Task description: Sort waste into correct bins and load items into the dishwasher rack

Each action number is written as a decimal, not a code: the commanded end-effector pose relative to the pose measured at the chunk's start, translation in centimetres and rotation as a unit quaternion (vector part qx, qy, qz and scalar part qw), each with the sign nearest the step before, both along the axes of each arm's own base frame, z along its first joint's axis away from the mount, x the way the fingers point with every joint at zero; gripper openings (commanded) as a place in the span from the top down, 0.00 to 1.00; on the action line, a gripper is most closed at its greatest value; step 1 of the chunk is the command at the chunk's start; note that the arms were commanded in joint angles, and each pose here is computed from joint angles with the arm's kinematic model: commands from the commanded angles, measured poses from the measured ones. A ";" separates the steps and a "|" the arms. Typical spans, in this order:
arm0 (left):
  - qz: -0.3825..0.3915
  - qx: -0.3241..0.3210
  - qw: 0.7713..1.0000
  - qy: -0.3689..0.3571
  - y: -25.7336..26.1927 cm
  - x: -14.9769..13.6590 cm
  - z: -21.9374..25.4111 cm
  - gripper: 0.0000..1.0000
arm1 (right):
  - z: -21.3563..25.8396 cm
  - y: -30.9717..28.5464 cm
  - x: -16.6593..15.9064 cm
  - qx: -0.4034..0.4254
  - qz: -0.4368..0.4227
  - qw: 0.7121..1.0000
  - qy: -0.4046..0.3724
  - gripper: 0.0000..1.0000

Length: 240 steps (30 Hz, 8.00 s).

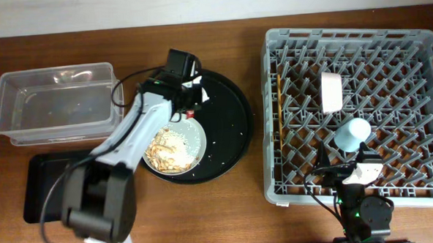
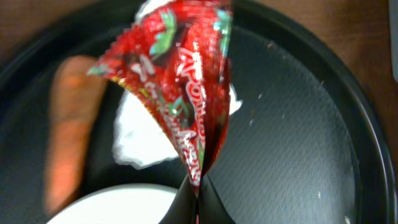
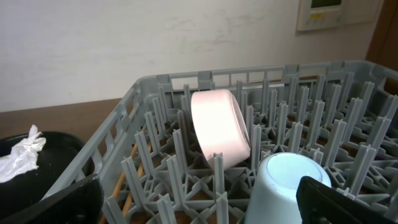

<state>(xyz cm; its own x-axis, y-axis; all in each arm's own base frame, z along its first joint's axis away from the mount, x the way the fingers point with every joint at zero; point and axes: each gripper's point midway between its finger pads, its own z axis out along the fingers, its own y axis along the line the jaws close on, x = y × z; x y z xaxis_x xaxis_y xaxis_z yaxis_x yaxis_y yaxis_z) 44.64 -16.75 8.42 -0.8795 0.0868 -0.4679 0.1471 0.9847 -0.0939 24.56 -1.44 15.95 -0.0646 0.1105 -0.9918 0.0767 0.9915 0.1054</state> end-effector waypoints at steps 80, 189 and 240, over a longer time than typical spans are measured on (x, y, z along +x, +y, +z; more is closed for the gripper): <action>-0.035 0.148 0.983 0.105 9.4 3.0 -8.8 0.66 | -0.4 -0.1 0.0 0.002 -0.003 1.000 0.003 0.02; 0.277 -0.380 0.876 -0.105 25.2 -21.3 10.0 1.00 | -0.4 -0.1 0.0 0.002 -0.003 1.000 0.003 0.02; 0.007 -0.075 0.991 -0.115 8.7 -16.4 20.3 0.01 | -0.4 -0.1 0.0 0.002 -0.003 1.000 0.003 0.02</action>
<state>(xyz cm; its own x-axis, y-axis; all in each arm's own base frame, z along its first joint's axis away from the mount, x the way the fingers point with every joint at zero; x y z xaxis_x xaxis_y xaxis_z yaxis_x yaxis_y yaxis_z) 29.91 -9.21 27.89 -0.7611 -0.0327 -0.6478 0.1780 0.9498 -0.2571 24.58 -1.50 15.88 -0.0663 0.1107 -0.9916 0.0792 0.9913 0.1054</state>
